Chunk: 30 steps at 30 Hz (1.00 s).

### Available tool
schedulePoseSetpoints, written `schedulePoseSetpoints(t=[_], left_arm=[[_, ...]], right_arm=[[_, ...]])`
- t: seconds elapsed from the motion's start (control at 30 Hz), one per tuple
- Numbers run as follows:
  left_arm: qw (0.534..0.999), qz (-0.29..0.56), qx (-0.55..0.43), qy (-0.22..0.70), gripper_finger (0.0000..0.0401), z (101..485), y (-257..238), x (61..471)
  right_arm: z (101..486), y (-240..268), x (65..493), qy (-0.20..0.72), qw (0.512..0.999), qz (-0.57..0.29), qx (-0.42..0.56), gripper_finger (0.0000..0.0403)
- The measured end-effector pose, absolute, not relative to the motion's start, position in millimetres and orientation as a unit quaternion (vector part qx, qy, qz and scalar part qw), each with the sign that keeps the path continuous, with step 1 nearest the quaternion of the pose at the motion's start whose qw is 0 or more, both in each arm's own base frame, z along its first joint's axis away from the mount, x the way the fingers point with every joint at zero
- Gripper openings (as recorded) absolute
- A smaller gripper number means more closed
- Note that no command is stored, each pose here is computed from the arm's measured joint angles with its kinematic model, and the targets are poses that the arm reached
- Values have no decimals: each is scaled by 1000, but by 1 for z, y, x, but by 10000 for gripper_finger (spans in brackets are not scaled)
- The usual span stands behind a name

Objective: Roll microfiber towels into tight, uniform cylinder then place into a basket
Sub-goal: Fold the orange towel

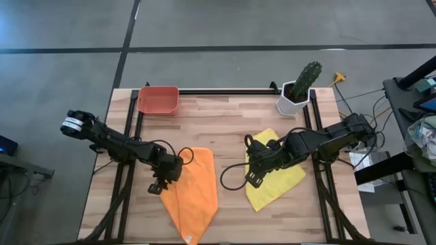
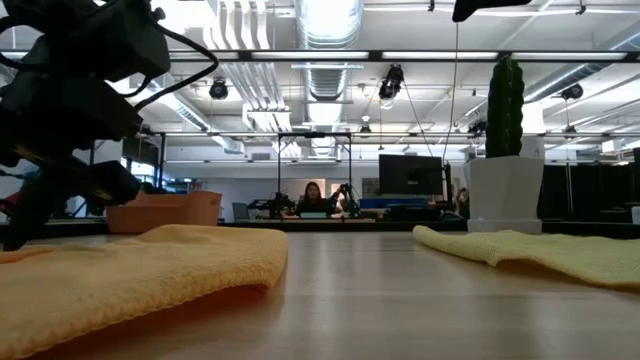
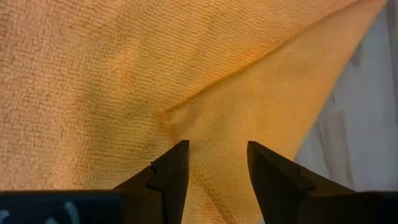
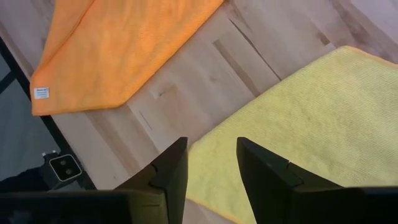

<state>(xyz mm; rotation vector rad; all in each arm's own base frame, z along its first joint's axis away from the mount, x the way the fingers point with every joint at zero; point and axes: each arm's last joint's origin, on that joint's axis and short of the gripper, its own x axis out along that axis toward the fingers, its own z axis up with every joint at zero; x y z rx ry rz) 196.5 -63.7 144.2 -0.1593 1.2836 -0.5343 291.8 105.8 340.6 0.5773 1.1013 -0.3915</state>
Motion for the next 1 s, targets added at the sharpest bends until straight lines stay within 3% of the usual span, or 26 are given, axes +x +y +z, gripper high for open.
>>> schedulePoseSetpoints(t=[0.57,1.0], left_arm=[[784,-199,-55,585,145,142,-61,200],[777,-227,-90,580,145,138,-65,205]], right_arm=[[340,106,292,513,795,-183,268,128],[340,106,292,513,795,-183,268,125]])
